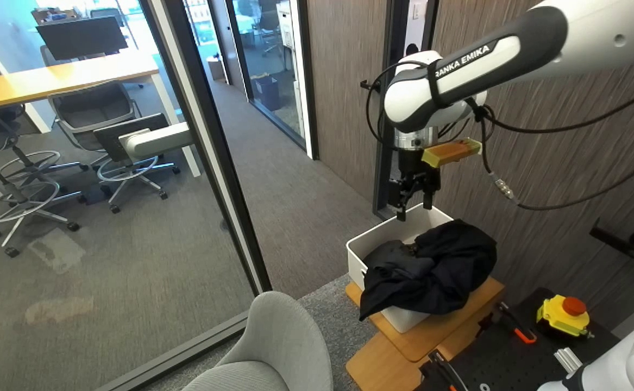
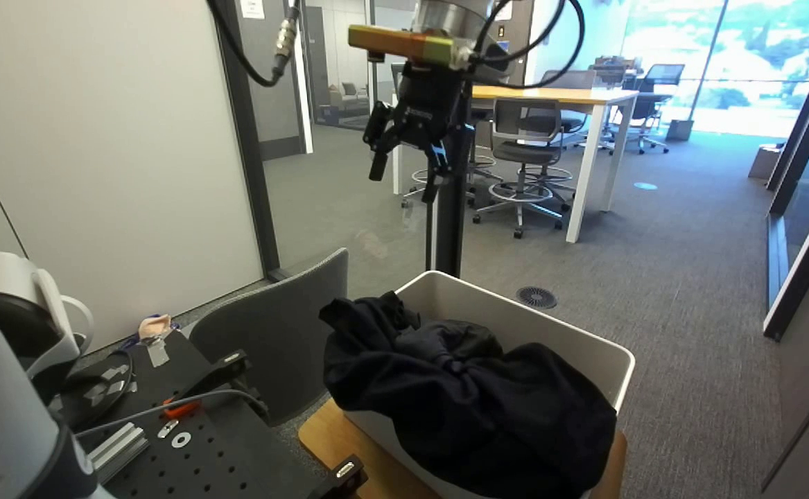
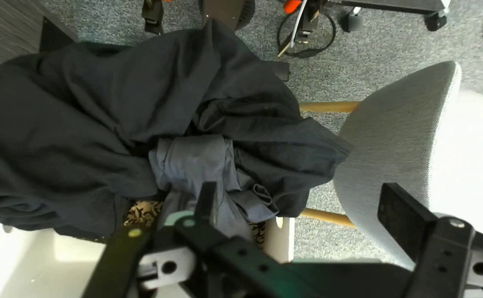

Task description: Move a cloth from the head rest and put the cloth in the box

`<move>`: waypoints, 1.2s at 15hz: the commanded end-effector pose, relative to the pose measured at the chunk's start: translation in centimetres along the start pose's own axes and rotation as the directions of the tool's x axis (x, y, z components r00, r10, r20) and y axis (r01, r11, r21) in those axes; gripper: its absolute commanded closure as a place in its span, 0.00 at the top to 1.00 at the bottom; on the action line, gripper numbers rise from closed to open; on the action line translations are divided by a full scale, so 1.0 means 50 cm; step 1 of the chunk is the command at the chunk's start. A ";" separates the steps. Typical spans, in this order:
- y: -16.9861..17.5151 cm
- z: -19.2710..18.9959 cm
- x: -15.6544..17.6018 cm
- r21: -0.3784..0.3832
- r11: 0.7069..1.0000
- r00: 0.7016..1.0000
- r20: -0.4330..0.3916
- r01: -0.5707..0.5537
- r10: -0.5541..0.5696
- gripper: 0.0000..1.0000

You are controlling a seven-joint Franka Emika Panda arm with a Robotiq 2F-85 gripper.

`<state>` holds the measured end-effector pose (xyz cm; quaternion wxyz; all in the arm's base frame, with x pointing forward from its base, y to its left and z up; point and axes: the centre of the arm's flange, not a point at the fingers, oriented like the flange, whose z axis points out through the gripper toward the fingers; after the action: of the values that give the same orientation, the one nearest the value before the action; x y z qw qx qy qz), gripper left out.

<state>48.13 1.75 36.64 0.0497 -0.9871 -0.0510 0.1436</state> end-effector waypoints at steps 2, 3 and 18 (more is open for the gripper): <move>-0.099 -0.038 -0.184 -0.146 0.988 0.988 -0.146 -0.060 0.039 1.00; -0.108 -0.036 -0.207 -0.169 0.983 0.984 -0.172 -0.068 0.038 1.00; -0.121 -0.015 -0.285 -0.193 0.975 0.950 -0.307 -0.112 0.048 1.00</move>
<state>34.22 6.01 42.03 -0.0524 -0.9984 -0.0173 -0.0125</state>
